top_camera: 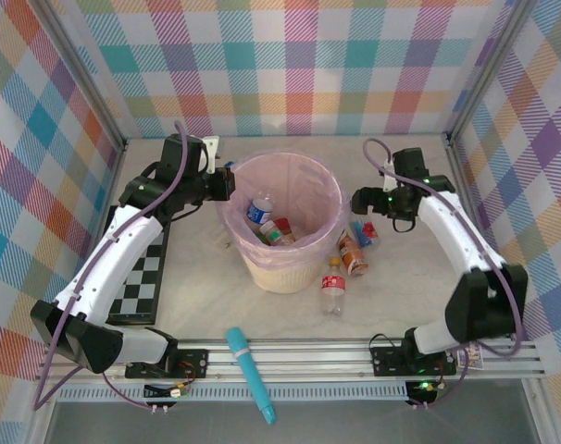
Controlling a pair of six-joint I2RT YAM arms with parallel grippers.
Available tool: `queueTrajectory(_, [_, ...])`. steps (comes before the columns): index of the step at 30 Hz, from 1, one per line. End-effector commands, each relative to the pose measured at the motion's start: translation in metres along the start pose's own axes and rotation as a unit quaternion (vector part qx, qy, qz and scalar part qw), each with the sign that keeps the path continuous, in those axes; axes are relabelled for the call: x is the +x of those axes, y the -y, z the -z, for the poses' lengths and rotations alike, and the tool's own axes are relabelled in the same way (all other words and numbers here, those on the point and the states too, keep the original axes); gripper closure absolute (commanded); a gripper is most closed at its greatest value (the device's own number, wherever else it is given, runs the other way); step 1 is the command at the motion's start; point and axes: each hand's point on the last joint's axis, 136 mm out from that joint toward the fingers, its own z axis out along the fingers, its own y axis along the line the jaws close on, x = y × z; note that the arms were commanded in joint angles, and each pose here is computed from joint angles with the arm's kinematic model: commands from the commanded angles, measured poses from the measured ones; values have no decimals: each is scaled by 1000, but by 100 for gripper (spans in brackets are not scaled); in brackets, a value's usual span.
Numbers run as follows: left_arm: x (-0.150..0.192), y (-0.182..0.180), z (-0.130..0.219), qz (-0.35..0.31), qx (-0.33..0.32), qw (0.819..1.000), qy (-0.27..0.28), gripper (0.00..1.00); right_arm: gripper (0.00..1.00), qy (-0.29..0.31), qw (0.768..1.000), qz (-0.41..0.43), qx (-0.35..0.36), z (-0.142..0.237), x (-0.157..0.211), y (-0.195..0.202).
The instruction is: Put the plastic bottles in the bin
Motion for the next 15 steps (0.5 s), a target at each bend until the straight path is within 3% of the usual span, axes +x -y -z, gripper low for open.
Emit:
queueTrajectory(1, [-10,13,13,1,29,999,25,100,3,-23,1000,-8,-16,-33,1,3])
queueTrajectory(8, [-11,13,12,1,27,999,26,100,2,-66,997,-33,-4,-80,15,16])
queueTrajectory(15, [-10,12,8,0,25,999,22,100,6,-91,994,-60,30,-101,26,34])
